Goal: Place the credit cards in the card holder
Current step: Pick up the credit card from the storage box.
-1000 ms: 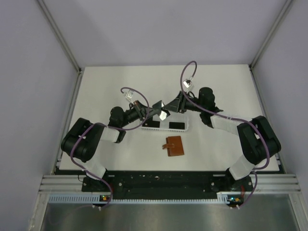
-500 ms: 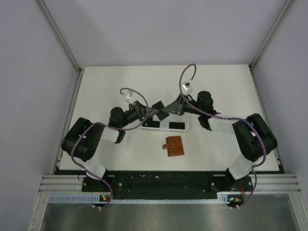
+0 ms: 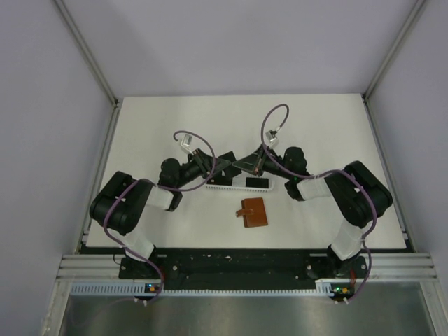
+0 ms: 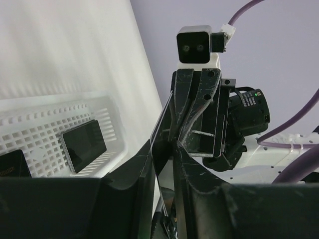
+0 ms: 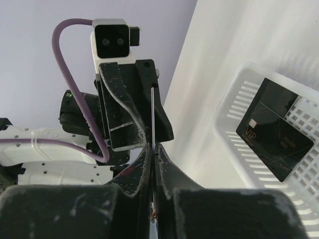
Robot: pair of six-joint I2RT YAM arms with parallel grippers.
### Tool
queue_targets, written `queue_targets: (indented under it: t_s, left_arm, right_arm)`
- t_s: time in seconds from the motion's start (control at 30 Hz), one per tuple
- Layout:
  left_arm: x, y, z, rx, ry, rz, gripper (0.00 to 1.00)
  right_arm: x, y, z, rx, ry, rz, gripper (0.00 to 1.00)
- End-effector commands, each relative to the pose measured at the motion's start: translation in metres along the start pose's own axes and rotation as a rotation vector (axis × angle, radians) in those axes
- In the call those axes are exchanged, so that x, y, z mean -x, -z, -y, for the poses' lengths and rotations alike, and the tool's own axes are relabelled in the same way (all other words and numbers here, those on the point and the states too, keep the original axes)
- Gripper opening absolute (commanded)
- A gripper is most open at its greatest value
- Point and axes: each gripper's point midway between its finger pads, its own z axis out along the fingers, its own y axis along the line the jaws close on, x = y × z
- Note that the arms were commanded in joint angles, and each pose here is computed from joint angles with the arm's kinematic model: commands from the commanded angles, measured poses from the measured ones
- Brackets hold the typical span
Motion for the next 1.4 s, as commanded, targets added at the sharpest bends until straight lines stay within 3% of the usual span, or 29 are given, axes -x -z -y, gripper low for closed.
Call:
queue_targets:
  t_s: [0.0, 0.1, 0.23, 0.3, 0.47, 0.57, 0.93, 1.37]
  left_arm:
    - [0.012, 0.007, 0.069, -0.286, -0.175, 0.086, 0.24]
    - [0.010, 0.008, 0.070, -0.293, -0.170, 0.082, 0.19]
    - [0.010, 0.010, 0.072, -0.295, -0.175, 0.085, 0.00]
    - [0.010, 0.010, 0.072, -0.297, -0.172, 0.085, 0.00]
    - [0.010, 0.007, 0.066, -0.278, -0.159, 0.072, 0.00]
    - [0.009, 0.004, 0.056, -0.243, -0.147, 0.059, 0.00]
    - [0.007, -0.002, 0.042, -0.188, -0.088, 0.029, 0.00]
    - [0.006, -0.001, 0.046, -0.231, -0.064, 0.025, 0.22]
  right_arm:
    - [0.007, -0.004, -0.020, 0.090, -0.001, 0.053, 0.00]
    - [0.006, -0.005, -0.019, 0.086, -0.006, 0.052, 0.00]
    - [0.006, -0.005, -0.017, 0.076, 0.019, 0.048, 0.00]
    - [0.004, -0.004, -0.013, 0.053, 0.042, 0.039, 0.05]
    - [0.000, -0.002, -0.008, 0.008, 0.118, 0.000, 0.29]
    - [0.001, -0.002, -0.005, -0.019, 0.147, -0.003, 0.35]
    - [-0.004, -0.005, -0.002, -0.045, 0.197, -0.078, 0.34]
    - [-0.005, -0.005, 0.006, -0.060, 0.172, -0.068, 0.26]
